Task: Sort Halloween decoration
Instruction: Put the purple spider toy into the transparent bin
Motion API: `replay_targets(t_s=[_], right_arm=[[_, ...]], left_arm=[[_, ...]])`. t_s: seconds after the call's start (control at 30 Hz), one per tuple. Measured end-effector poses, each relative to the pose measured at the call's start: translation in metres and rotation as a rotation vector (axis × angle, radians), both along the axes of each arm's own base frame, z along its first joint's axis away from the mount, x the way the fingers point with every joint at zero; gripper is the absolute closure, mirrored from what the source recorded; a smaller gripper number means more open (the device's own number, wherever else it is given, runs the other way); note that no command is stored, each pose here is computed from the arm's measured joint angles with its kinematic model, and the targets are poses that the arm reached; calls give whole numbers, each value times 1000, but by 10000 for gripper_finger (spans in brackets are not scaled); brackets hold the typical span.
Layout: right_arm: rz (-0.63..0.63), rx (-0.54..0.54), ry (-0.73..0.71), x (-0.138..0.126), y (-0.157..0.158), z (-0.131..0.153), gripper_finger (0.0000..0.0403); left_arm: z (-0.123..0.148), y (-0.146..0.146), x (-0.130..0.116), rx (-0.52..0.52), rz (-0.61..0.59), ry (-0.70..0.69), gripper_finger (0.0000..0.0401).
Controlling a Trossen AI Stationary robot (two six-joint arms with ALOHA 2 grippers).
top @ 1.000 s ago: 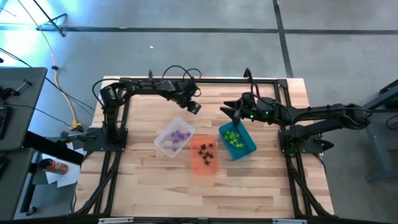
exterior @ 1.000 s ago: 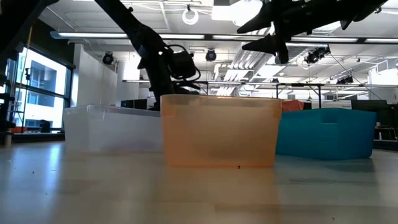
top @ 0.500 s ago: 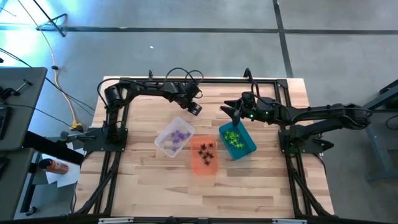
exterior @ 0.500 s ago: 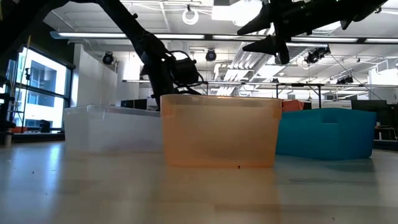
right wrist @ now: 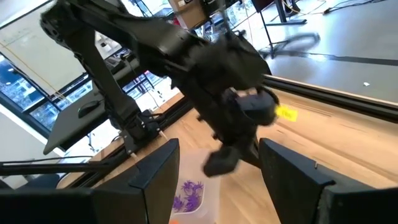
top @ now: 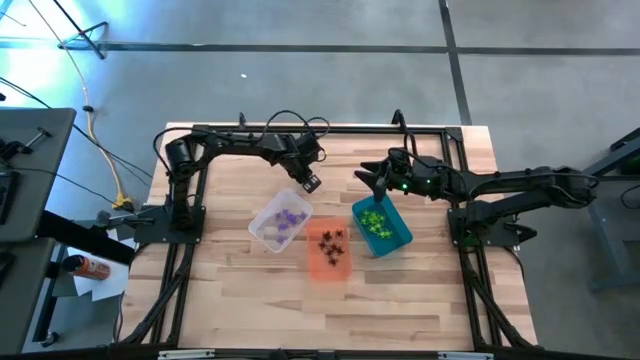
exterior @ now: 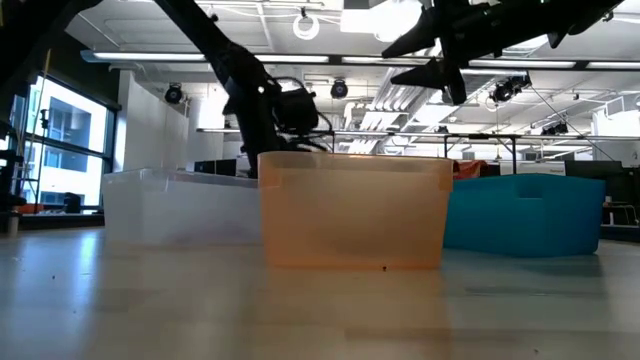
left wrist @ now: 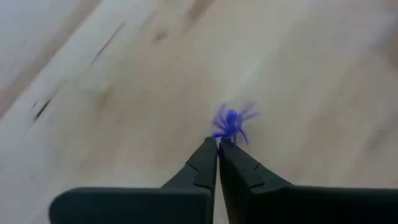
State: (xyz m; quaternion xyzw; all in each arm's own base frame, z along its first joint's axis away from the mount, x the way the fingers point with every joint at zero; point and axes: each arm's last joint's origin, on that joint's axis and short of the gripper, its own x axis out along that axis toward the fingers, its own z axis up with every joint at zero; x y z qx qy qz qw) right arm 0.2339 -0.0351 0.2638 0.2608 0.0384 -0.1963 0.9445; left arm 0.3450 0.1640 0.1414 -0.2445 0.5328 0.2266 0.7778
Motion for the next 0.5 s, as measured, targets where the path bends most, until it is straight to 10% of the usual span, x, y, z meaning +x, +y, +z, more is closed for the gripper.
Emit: replay_targets(t_s=[0.5], right_arm=[[8, 2, 7, 0, 1, -1, 188]], left_arm=[[116, -65, -75, 189, -182, -648, 401]])
